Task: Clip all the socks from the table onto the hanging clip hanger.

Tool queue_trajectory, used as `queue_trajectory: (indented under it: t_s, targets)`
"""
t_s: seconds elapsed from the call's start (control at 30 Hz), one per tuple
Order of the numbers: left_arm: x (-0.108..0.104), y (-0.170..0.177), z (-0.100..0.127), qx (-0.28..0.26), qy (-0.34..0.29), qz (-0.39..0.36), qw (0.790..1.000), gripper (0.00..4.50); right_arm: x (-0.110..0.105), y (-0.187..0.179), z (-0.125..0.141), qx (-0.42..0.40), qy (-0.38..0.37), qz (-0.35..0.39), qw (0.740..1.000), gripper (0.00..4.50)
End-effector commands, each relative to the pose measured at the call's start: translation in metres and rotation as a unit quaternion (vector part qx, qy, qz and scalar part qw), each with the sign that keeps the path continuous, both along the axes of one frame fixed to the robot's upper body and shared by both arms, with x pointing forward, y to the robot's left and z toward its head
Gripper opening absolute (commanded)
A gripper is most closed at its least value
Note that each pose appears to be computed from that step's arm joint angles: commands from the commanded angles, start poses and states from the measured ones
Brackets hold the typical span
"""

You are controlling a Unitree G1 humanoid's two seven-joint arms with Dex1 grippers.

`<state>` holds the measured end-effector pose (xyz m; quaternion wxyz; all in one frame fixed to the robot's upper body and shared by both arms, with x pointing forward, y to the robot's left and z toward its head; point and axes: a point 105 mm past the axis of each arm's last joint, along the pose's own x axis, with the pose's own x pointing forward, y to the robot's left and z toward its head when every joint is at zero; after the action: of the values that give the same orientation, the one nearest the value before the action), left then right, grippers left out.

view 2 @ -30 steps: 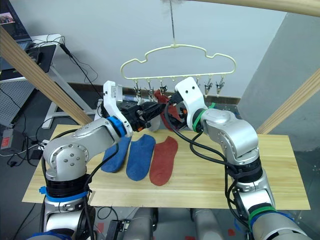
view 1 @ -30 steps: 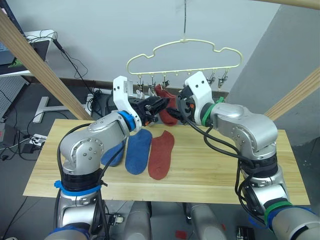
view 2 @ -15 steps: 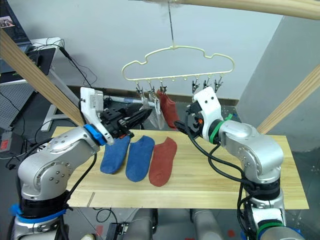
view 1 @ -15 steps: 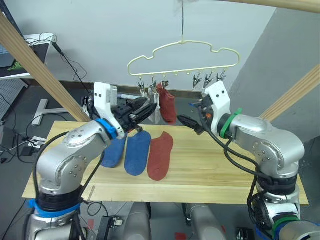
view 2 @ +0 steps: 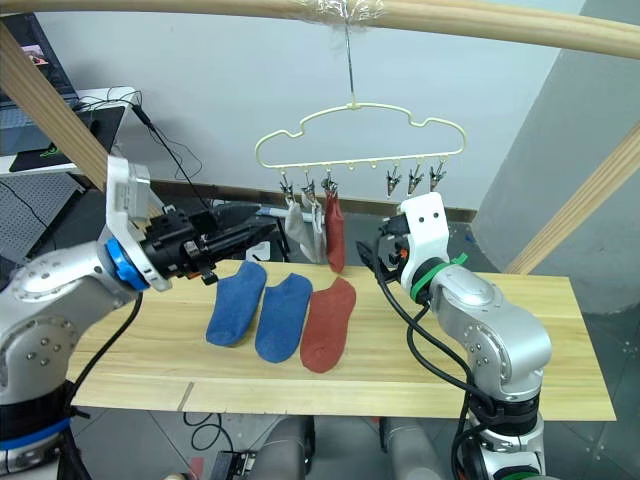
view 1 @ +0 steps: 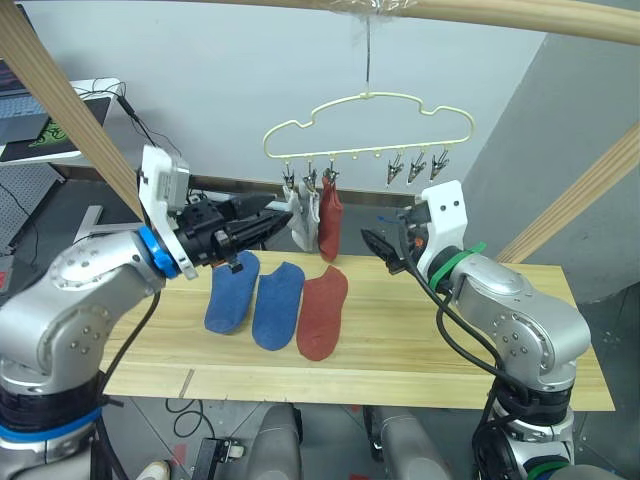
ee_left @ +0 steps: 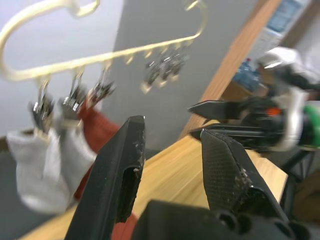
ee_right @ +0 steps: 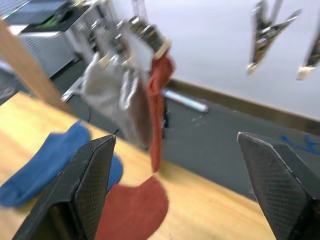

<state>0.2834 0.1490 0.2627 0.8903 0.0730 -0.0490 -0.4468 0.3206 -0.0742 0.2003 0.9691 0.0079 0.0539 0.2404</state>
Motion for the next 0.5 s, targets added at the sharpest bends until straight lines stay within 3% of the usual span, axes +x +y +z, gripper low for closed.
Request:
queue_trajectory:
  t_s: [0.03, 0.1, 0.23, 0.5]
  targets:
    - [-0.004, 0.003, 0.015, 0.012, -0.020, -0.021, 1.000, 2.07, 0.001, -0.004, 0.014, 0.013, -0.030, -0.027, 0.999, 4.07]
    - [-0.002, 0.004, 0.017, 0.018, -0.017, -0.026, 0.999, 2.07, 0.002, -0.003, 0.015, 0.016, -0.034, -0.034, 0.999, 4.07]
    - [0.000, 0.001, 0.023, 0.022, -0.014, -0.038, 0.999, 2.07, 0.002, 0.001, 0.019, 0.022, -0.039, -0.041, 0.998, 3.22]
    - [-0.001, -0.003, 0.021, 0.031, -0.008, -0.069, 0.997, 2.07, 0.009, 0.009, 0.023, 0.031, -0.030, -0.045, 0.998, 3.22]
